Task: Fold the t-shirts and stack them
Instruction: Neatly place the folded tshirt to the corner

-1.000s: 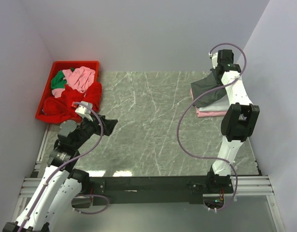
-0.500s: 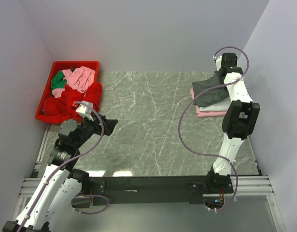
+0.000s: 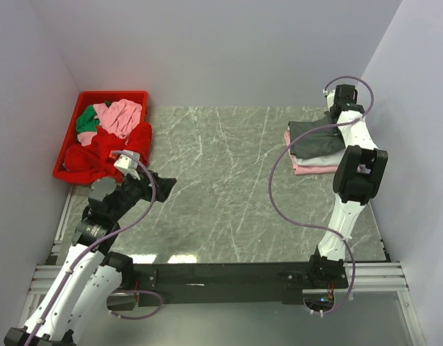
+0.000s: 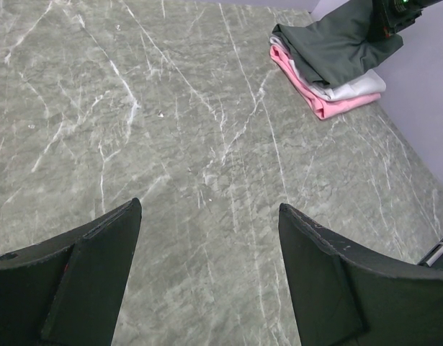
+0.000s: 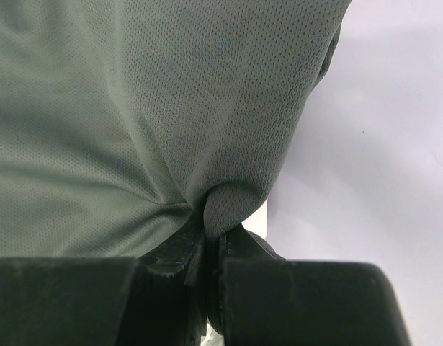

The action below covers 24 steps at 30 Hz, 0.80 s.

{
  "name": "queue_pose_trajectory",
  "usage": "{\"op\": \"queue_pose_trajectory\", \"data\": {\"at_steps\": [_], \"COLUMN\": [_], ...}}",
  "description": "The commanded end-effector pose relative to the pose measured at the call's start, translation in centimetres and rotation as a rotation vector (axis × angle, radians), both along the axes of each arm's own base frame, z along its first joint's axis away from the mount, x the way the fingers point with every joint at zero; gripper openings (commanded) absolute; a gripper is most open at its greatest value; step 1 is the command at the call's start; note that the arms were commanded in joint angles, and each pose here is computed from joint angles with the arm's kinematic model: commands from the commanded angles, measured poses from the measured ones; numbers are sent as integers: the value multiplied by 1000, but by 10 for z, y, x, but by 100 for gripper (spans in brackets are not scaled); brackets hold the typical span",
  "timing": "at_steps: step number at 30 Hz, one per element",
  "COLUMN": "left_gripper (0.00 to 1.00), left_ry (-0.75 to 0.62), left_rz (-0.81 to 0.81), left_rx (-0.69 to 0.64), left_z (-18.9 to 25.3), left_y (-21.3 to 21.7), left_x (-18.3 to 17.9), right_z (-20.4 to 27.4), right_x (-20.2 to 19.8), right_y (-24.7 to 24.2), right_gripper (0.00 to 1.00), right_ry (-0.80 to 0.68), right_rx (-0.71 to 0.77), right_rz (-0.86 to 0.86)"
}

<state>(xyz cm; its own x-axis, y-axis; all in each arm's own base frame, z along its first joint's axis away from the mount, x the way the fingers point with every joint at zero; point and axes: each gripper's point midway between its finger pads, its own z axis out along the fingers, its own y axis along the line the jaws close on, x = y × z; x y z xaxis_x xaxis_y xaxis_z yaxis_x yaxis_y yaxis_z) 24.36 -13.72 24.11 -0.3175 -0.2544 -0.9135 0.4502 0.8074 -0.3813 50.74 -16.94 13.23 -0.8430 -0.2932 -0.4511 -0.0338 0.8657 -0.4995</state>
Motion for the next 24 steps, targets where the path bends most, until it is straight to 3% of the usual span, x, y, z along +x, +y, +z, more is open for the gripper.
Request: {"op": "queue_pose_trajectory", "data": {"at_steps": [1,17,18,19,22,24], "left_gripper": [82,82,82,82,82,82], "left_ry": [-39,-26,-29,-28,-24,-22], "left_rz": [-1,-2,-3,-2,-4,-4], "left_rx": [0,2,3,1,1,1], "left_z": [14,11,11,11,11,10], "left_y": [0,0,0,-1,-1,-1], "left_x": [1,2,2,2,2,2], "right_z": [11,2,2,0,-1,9], "right_x": [6,4,5,6,10,13], "right_y": [-17,-29,-29,-31,-41,-52], "right_gripper": [0,2,7,27,58,61], "right_ry": [-52,-47,-52,-52,-63,-94], "right_rx": [-37,-28,-32,-37,-91,-151], "right_rz": [-29,-41,-39,-43,-75,-124]}}
